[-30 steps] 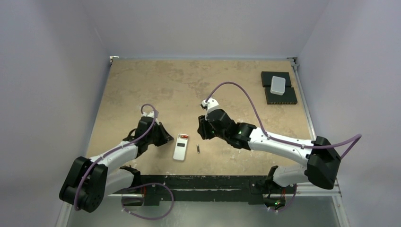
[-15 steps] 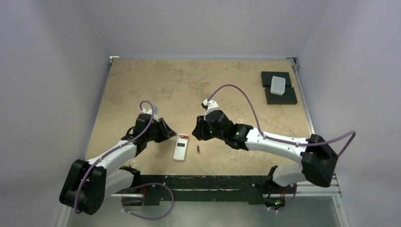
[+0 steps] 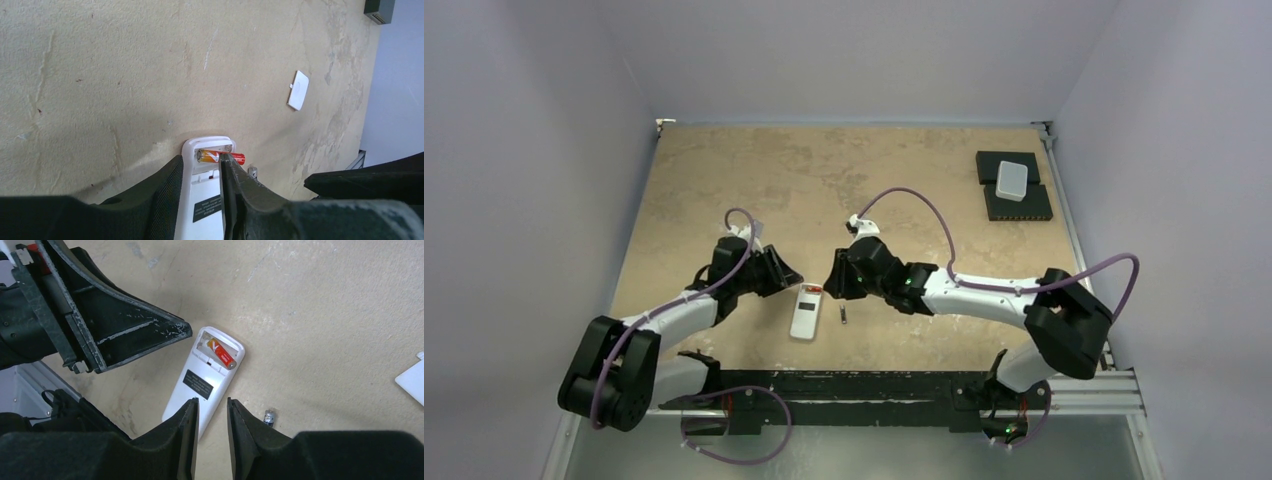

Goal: Load the batteries into the remote control

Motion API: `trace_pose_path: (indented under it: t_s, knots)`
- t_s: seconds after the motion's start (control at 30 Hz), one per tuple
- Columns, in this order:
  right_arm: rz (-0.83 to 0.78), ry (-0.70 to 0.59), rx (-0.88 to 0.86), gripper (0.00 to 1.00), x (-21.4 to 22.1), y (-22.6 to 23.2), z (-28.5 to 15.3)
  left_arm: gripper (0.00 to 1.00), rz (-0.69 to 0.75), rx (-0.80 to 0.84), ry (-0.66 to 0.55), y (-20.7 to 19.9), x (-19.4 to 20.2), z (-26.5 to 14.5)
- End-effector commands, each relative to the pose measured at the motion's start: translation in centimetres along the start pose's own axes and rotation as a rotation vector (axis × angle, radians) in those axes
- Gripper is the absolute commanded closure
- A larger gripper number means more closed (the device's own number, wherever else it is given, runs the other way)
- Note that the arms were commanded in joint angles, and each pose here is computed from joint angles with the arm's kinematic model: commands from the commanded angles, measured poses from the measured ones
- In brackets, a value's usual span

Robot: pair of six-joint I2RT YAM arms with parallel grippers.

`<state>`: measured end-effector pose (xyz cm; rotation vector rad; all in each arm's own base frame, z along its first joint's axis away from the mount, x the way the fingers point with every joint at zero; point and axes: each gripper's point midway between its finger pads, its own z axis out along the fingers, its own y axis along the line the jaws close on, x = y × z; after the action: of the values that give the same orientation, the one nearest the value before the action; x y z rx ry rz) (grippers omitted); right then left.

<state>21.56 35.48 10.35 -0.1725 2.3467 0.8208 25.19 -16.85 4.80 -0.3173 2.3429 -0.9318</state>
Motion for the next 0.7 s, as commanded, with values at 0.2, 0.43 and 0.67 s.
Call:
trace_pose_path:
  t_s: [0.2, 0.43, 0.67]
  knots:
    - [0.091, -0.009, 0.003, 0.66, -0.2, 0.6, 1.9, 0.69, 0.016, 0.031, -0.012, 0.2, -0.1, 0.6]
    - [0.107, 0.0, 0.014, 0.66, 0.0, 0.6, 2.9, 0.71, 0.007, 0.048, 0.001, 0.2, 0.4, 0.8]
    - [0.108, -0.006, 0.024, 0.66, -0.3, 0.7, 3.5, 0.71, 0.005, 0.059, 0.007, 0.1, 0.5, 1.0]
